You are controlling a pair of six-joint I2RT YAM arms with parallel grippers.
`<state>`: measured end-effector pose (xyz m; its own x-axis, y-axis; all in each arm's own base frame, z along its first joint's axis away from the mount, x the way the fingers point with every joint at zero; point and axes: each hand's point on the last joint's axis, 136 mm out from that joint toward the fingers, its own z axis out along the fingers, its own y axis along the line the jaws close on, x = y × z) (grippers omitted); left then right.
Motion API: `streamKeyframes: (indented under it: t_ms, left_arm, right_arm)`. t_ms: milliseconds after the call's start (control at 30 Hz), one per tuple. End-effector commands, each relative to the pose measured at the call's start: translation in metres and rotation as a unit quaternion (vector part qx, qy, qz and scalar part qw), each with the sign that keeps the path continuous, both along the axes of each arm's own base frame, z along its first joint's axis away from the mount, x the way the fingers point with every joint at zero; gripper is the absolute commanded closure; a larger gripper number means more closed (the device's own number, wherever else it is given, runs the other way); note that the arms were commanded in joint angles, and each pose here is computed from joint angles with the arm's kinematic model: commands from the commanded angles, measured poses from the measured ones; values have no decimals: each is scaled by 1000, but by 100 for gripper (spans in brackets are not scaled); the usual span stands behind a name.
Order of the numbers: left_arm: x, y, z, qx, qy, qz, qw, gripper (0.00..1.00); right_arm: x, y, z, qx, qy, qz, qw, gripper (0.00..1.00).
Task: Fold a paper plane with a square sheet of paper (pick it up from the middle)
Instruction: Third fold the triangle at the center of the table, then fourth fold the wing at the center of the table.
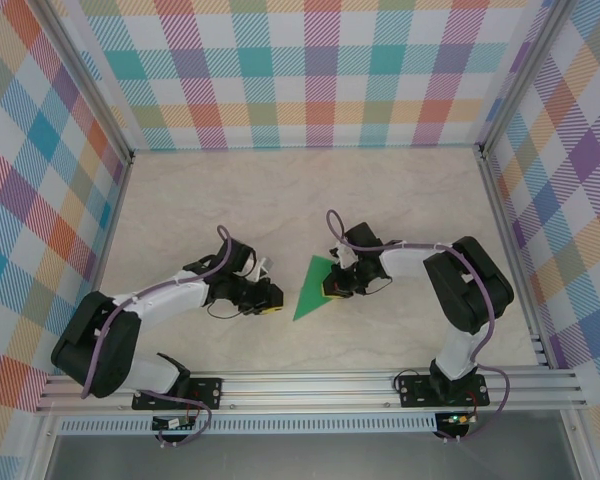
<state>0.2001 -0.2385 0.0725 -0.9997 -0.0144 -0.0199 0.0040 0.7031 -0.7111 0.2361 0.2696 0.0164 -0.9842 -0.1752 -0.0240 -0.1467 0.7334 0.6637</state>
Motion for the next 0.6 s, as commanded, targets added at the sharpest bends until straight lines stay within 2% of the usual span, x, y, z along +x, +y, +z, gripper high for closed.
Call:
streamKeyframes:
  t_ms: [0, 100, 167, 300, 433, 567]
  left_arm:
    - [7, -5, 10, 7, -7, 7, 1000, 79]
    - [19, -18, 19, -2, -23, -1, 1000, 78]
    - [24, -30, 26, -6, -31, -11, 999, 77]
    - [33, -46, 29, 18, -52, -39, 998, 77]
    - [44, -54, 18, 33, -54, -46, 997, 78]
    - [47, -59, 4, 49, -43, -57, 996, 83]
  right_arm:
    - [-15, -8, 17, -10, -10, 65, 998, 95]
    - [-4, -8, 39, -15, -46, 58, 997, 93]
    - [5, -14, 48, -35, -65, 27, 997, 90]
    - [14, -38, 50, -78, -73, -73, 992, 75]
    - [3, -40, 48, -36, -46, -143, 988, 65]
    - [-3, -34, 47, 3, -26, -161, 987, 58]
